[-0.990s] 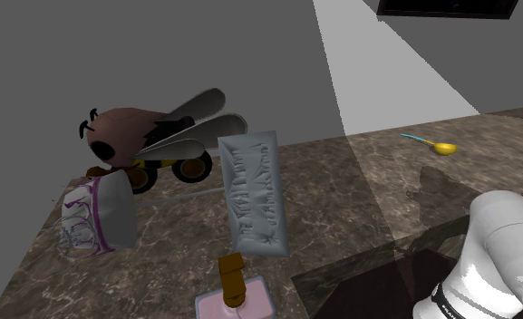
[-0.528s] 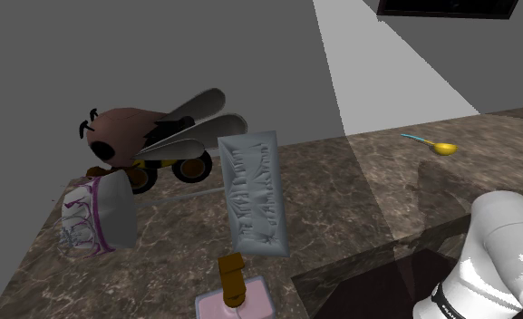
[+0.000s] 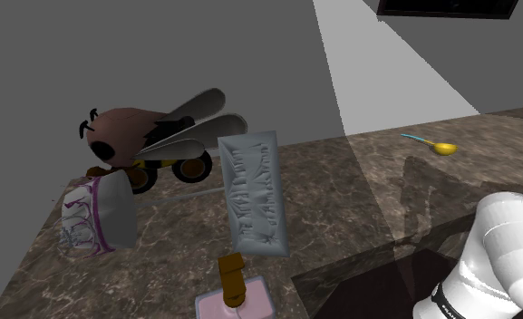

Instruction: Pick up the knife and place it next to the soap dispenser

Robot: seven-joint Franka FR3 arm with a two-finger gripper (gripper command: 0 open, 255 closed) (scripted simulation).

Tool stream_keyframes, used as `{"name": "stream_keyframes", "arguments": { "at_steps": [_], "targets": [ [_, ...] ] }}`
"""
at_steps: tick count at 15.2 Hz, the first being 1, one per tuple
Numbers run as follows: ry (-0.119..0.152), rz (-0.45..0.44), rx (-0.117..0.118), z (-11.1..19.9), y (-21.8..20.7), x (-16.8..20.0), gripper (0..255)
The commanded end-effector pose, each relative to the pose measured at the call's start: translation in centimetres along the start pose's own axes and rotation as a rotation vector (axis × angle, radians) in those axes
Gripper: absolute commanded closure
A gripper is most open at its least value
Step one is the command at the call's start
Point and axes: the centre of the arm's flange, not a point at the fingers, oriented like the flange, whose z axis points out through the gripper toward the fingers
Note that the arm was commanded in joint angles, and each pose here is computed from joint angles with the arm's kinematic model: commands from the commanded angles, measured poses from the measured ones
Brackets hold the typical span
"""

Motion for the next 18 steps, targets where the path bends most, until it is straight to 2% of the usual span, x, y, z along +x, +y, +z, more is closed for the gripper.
{"name": "stream_keyframes", "arguments": {
  "at_steps": [1,5,6,7,18],
  "targets": [
    [0.000,0.000,0.001,1.1,-1.0,2.0,255],
    [0.000,0.000,0.001,3.0,-2.9,6.6,255],
    [0.001,0.000,-0.001,2.2,-2.5,5.3,255],
    [0.001,0.000,-0.001,2.2,-2.5,5.3,0],
    [-0.168,0.071,-0.148,15.8,0.1,4.5,0]
  ]
}}
